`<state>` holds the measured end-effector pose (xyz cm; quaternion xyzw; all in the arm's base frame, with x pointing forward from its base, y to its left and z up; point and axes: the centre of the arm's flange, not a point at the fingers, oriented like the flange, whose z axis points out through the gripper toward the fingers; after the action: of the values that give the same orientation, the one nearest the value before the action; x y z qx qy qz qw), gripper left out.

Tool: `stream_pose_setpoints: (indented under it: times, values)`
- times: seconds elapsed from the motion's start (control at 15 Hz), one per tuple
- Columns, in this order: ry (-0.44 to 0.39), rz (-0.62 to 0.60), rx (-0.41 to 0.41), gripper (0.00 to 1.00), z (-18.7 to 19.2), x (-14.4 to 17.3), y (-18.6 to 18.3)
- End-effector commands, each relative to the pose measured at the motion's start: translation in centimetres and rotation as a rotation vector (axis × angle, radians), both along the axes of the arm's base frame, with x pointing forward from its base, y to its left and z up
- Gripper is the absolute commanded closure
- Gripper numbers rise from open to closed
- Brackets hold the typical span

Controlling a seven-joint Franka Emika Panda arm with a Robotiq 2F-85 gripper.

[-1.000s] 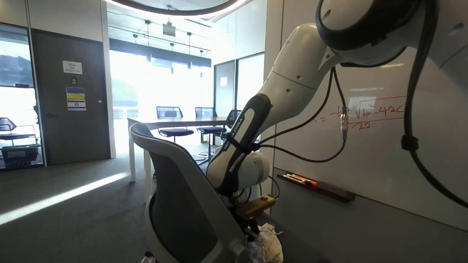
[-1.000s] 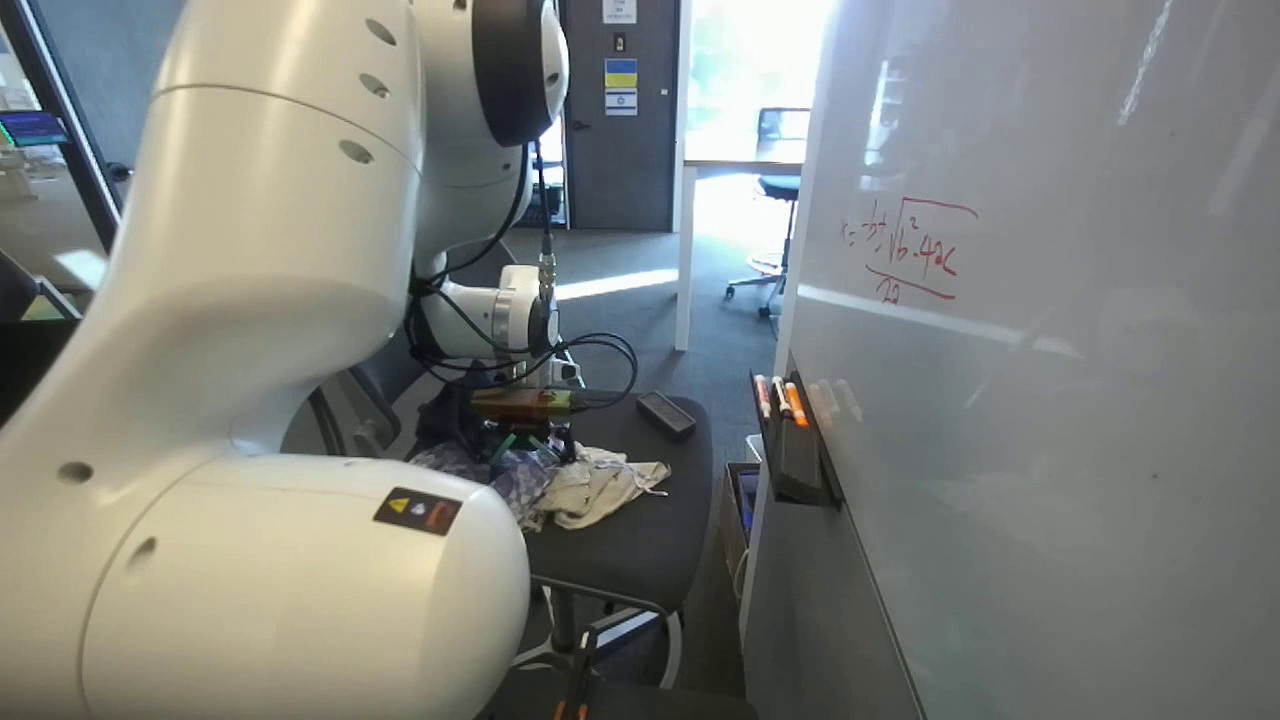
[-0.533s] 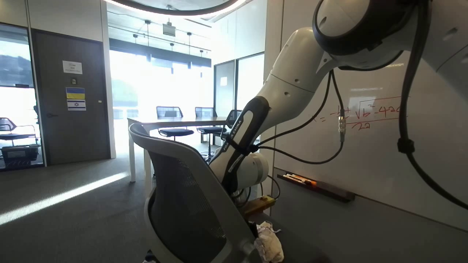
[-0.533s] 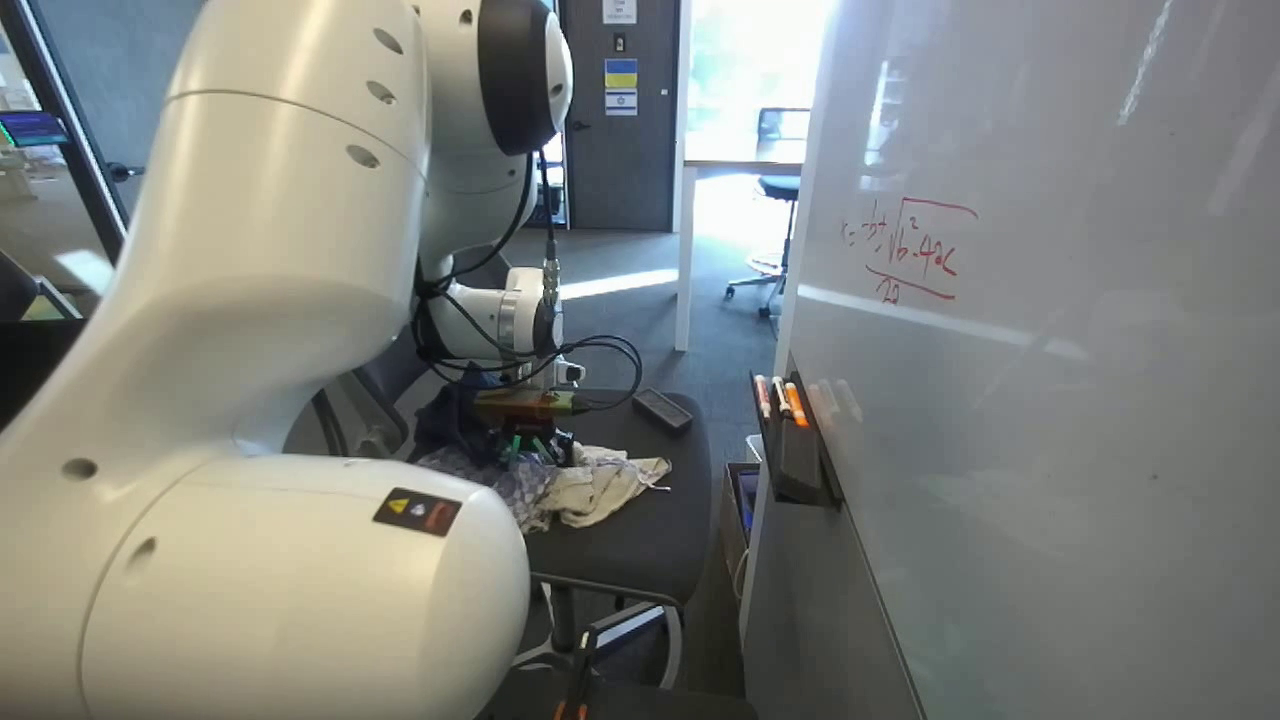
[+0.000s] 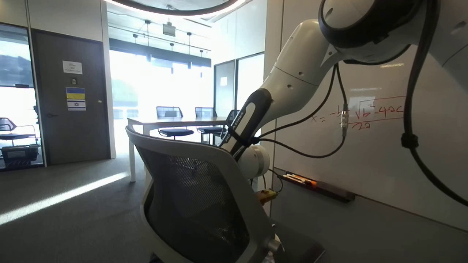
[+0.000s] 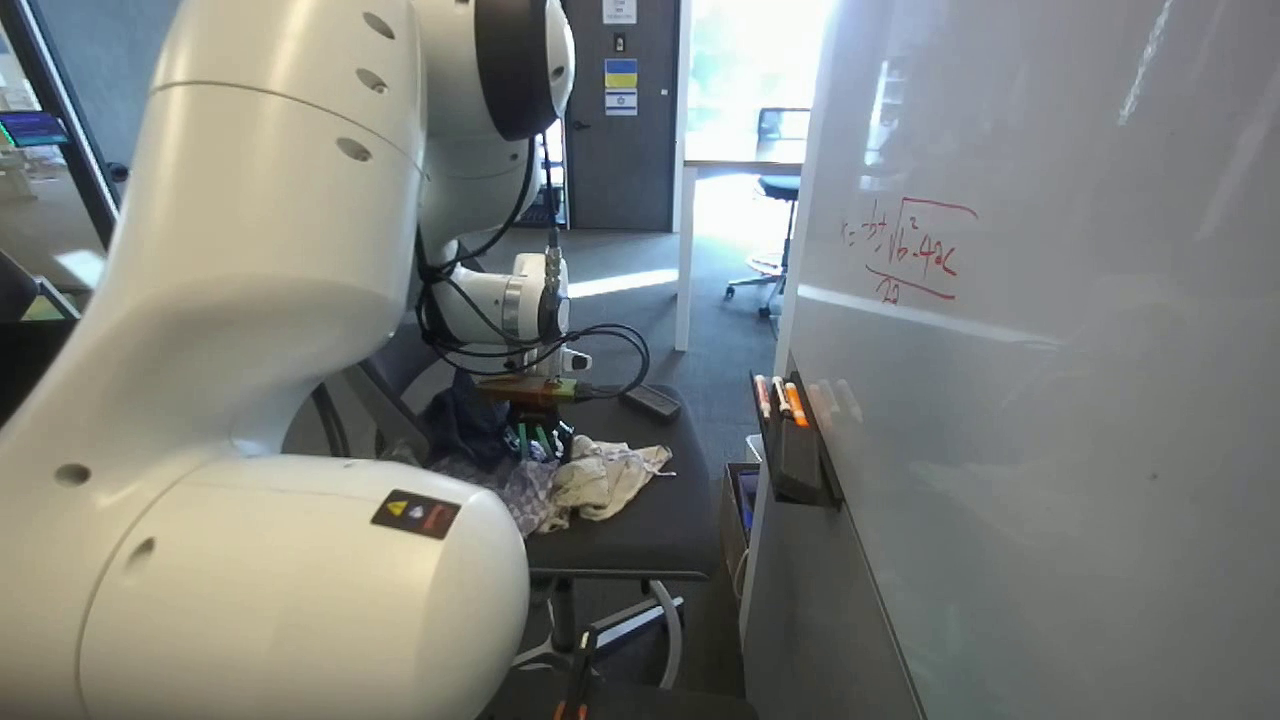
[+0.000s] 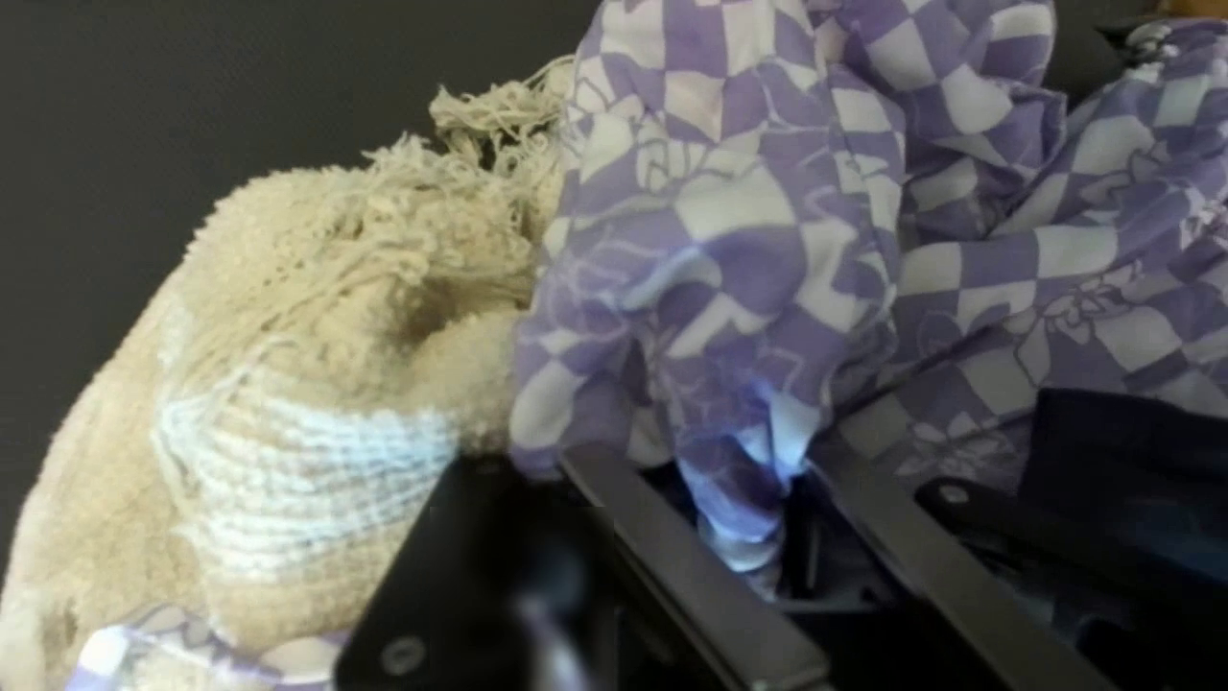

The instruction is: Put the shirts on the top part of the chair

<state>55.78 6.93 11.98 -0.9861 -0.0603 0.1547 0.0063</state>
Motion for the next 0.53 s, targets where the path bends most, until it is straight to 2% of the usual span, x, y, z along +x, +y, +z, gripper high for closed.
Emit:
stream_pose_setpoints:
  times: [0.0, 0.47]
  values:
    - [-0.041, -0.046, -0.027, 0.99, 5.3, -0.8, -1.2]
    - [-0.177, -0.113, -0.03, 0.99, 14.1, -0.4, -3.3]
